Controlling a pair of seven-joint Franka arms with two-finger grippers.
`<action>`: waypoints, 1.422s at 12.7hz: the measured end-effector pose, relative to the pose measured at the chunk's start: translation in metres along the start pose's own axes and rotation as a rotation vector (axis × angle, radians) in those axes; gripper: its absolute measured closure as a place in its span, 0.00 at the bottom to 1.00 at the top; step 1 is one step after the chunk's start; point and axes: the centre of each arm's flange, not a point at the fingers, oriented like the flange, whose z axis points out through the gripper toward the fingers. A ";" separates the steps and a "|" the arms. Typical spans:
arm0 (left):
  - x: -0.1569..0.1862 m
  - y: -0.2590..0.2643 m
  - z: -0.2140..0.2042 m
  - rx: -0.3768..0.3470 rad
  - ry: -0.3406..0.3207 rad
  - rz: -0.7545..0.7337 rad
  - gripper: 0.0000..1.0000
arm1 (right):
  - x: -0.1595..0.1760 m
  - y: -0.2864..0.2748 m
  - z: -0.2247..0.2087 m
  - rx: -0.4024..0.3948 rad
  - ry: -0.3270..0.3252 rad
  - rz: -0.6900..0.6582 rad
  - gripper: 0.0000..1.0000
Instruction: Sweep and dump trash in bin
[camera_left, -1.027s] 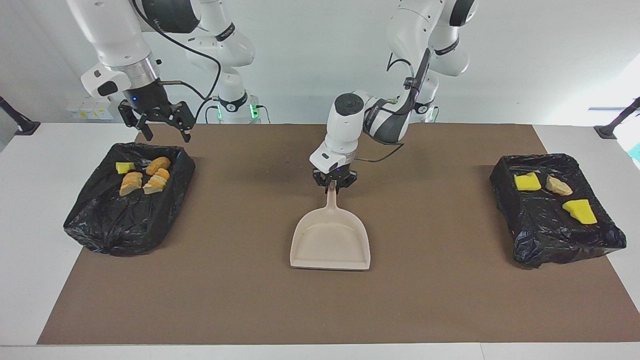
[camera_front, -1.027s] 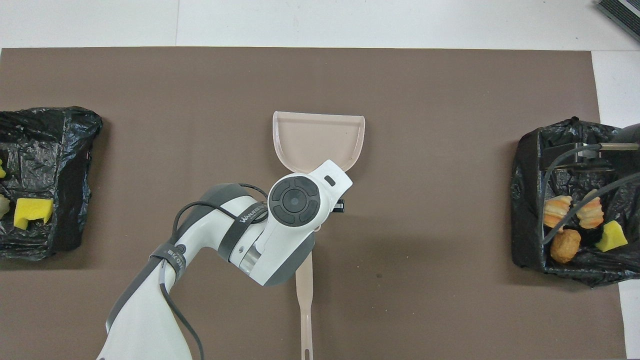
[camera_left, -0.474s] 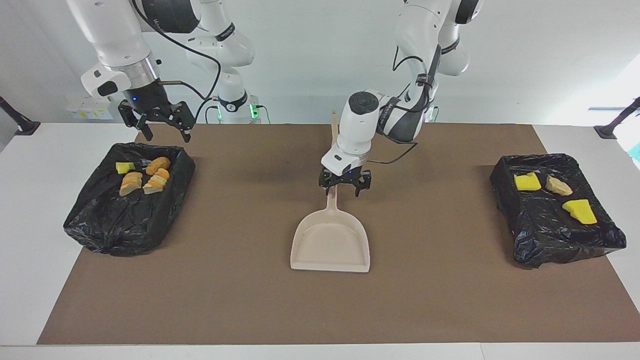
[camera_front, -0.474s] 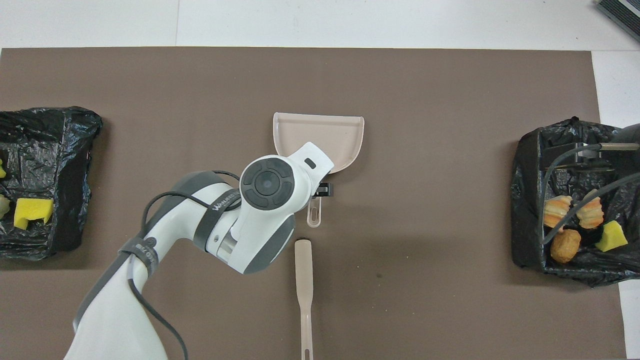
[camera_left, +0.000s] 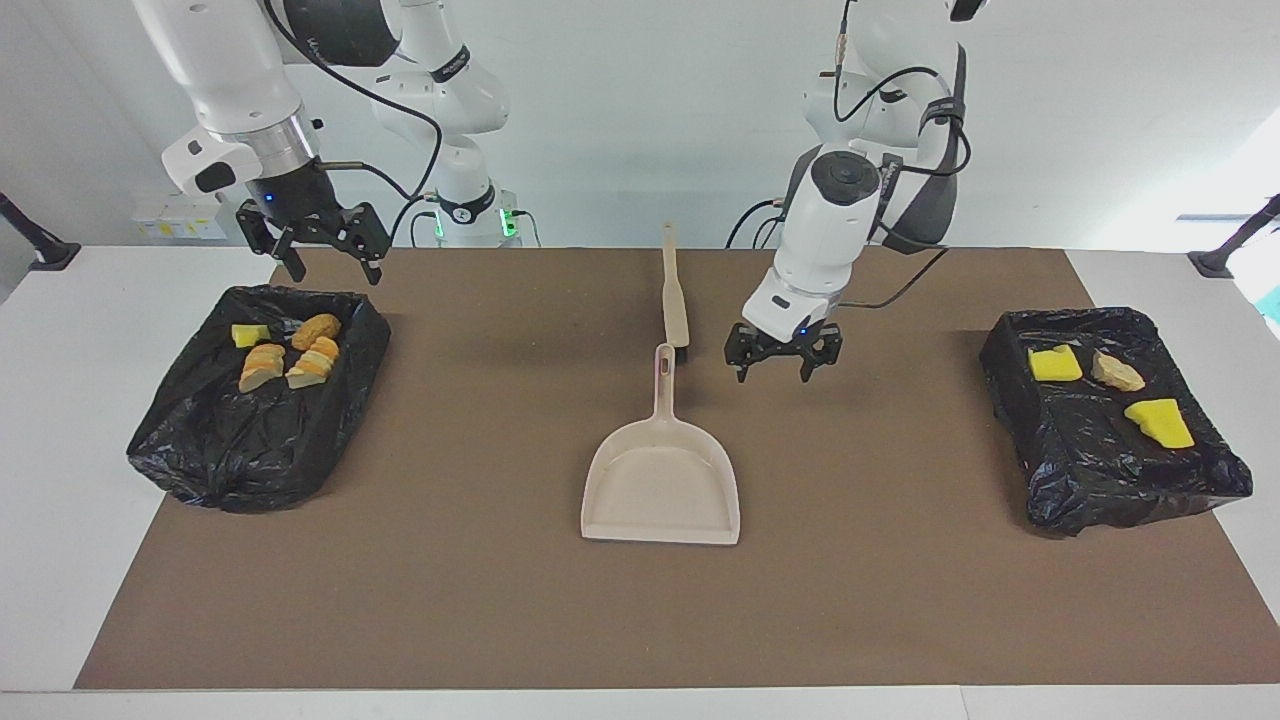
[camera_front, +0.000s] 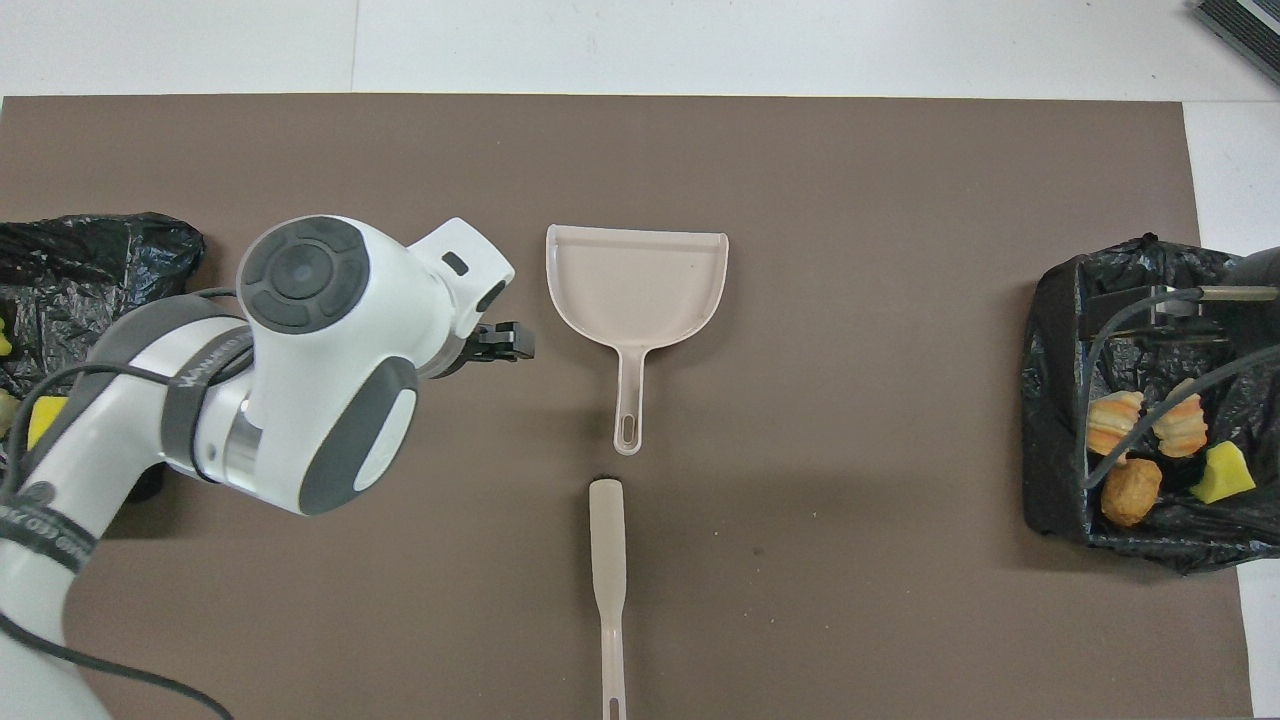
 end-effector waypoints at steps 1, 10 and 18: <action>0.001 -0.028 -0.011 0.010 -0.025 0.015 0.00 | 0.000 0.000 0.000 0.000 0.000 0.000 0.00; -0.015 -0.194 -0.095 0.014 -0.077 0.041 0.00 | 0.000 0.000 0.000 0.000 0.000 0.000 0.00; -0.038 -0.229 -0.196 0.009 -0.045 0.054 0.00 | 0.000 0.000 0.000 0.000 0.000 0.000 0.00</action>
